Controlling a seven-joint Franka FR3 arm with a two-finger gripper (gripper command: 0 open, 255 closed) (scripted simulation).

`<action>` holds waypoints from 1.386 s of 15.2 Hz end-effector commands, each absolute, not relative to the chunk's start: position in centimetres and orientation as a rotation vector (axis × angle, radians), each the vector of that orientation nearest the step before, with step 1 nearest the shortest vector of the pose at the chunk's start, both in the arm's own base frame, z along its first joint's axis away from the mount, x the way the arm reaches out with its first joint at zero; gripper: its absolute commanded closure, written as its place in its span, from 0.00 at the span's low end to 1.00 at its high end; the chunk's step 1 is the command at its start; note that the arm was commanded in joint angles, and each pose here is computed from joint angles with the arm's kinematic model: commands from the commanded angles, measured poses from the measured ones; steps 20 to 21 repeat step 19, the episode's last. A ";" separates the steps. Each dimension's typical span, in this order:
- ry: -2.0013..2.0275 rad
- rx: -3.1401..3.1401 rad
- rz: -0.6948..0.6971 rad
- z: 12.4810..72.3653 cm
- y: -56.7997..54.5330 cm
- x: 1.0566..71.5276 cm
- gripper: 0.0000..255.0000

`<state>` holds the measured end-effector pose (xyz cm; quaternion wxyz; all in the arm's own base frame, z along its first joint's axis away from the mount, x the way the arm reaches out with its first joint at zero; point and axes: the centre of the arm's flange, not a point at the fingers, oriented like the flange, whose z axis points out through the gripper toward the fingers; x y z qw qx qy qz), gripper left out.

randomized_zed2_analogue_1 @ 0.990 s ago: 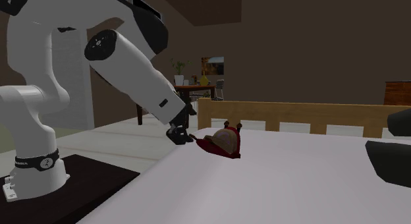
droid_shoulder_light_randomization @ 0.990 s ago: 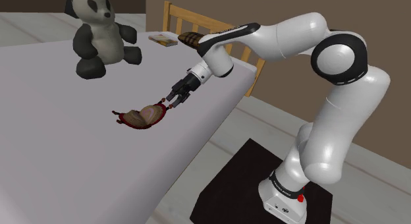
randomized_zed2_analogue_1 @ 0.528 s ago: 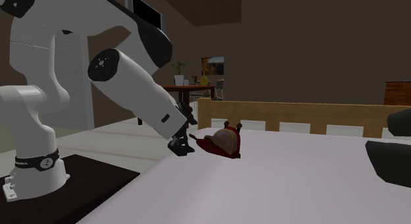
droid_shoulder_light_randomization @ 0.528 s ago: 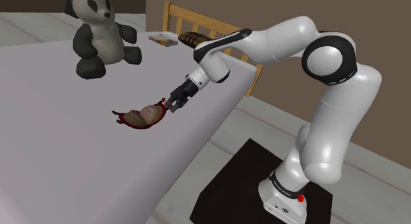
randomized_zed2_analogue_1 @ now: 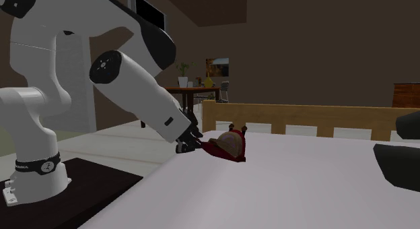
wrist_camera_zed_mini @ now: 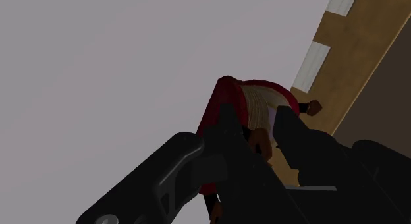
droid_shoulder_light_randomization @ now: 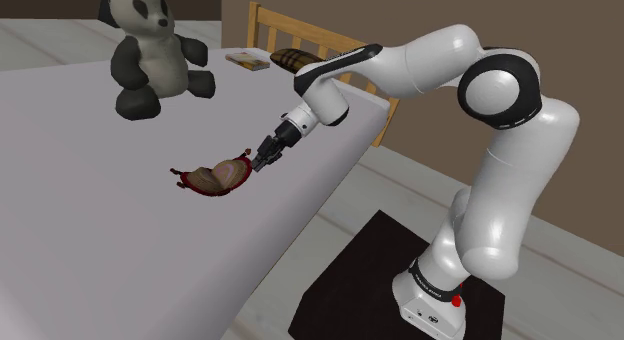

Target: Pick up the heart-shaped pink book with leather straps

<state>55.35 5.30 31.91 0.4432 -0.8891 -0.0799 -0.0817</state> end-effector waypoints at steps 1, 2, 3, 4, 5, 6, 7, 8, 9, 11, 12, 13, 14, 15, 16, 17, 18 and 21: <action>-0.199 -2.205 -0.202 31.9 5.3 55.3 1.00; -0.198 -2.205 -0.202 31.8 5.4 55.3 1.00; -0.198 -2.205 -0.202 32.4 5.4 55.3 1.00; -0.198 -2.205 -0.202 32.9 5.4 55.3 1.00; -0.198 -2.205 -0.202 33.4 5.4 55.3 1.00; -0.198 -2.205 -0.202 33.9 5.4 55.3 1.00; -0.198 -2.205 -0.202 34.5 5.4 55.3 1.00; -0.198 -2.205 -0.202 35.0 5.4 55.3 1.00; -0.198 -2.205 -0.202 35.5 5.4 55.3 1.00; -0.198 -2.205 -0.202 36.6 5.4 55.3 1.00; -0.198 -2.205 -0.202 37.1 5.4 55.3 1.00; -0.198 -2.205 -0.202 37.6 5.4 55.3 1.00; -0.198 -2.205 -0.202 38.2 5.4 55.3 1.00; -0.198 -2.205 -0.202 38.7 5.4 55.3 1.00; -0.198 -2.205 -0.202 39.2 5.4 55.3 1.00; -0.198 -2.205 -0.202 39.8 5.4 55.3 1.00; -0.198 -2.205 -0.202 39.8 5.4 55.3 1.00; -0.198 -2.205 -0.202 39.8 5.4 55.3 1.00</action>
